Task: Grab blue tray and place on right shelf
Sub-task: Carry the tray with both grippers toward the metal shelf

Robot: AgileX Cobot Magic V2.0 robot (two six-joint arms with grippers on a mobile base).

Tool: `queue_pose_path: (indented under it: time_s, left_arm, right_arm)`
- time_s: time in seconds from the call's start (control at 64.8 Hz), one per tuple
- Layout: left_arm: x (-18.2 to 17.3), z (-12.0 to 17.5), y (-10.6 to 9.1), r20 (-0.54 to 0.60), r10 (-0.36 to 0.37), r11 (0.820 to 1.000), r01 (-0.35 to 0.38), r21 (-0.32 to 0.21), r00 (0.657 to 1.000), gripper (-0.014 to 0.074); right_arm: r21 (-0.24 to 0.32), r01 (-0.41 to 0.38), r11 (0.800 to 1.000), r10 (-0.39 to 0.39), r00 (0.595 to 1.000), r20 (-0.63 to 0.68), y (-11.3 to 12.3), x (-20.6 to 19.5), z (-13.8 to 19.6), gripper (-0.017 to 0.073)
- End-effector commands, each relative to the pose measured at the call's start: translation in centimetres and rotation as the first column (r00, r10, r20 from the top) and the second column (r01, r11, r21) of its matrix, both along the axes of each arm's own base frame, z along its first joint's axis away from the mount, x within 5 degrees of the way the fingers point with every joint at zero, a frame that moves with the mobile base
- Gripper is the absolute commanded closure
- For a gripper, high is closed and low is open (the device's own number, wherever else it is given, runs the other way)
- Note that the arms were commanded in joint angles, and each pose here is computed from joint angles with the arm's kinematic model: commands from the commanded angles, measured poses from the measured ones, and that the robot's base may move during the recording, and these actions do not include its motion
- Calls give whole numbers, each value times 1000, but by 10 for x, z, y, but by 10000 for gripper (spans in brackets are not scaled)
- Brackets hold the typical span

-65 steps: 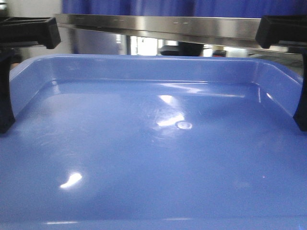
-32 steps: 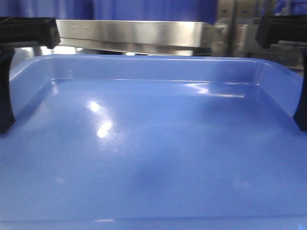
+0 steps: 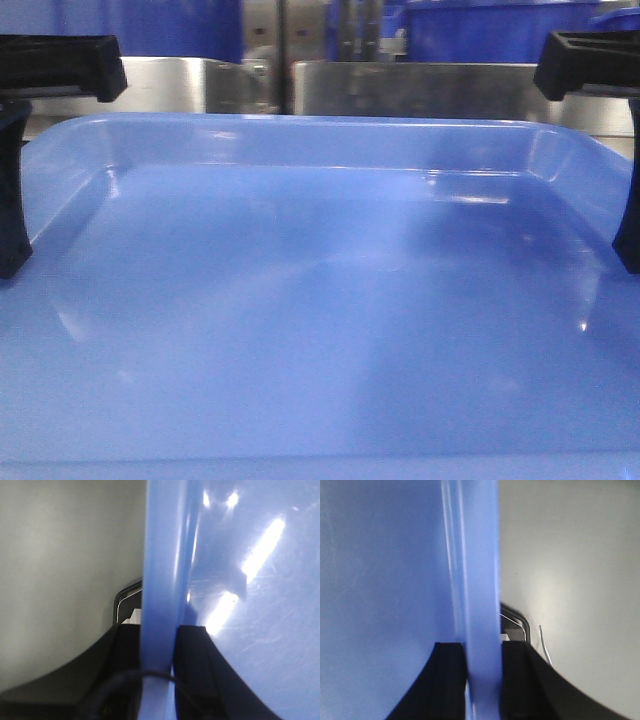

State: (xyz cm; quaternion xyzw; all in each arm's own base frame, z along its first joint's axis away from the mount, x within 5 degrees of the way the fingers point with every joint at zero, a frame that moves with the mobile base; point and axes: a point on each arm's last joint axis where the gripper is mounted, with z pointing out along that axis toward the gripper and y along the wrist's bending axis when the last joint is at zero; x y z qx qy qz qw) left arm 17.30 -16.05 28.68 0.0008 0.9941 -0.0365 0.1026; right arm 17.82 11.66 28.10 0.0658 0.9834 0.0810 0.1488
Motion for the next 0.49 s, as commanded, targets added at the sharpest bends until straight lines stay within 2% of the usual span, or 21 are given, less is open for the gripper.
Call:
queue_pose_path:
  time_s: [0.0, 0.478]
  left_arm:
    - [-3, 13, 3, 37, 15, 1000, -14, -19, 999, 573]
    - [-3, 13, 3, 37, 15, 1000, -14, -19, 999, 573]
  right_arm:
    - [21, 5, 1000, -6, 998, 65, -2, 1, 13, 345]
    - [21, 5, 1000, -6, 998, 65, -2, 1, 13, 345]
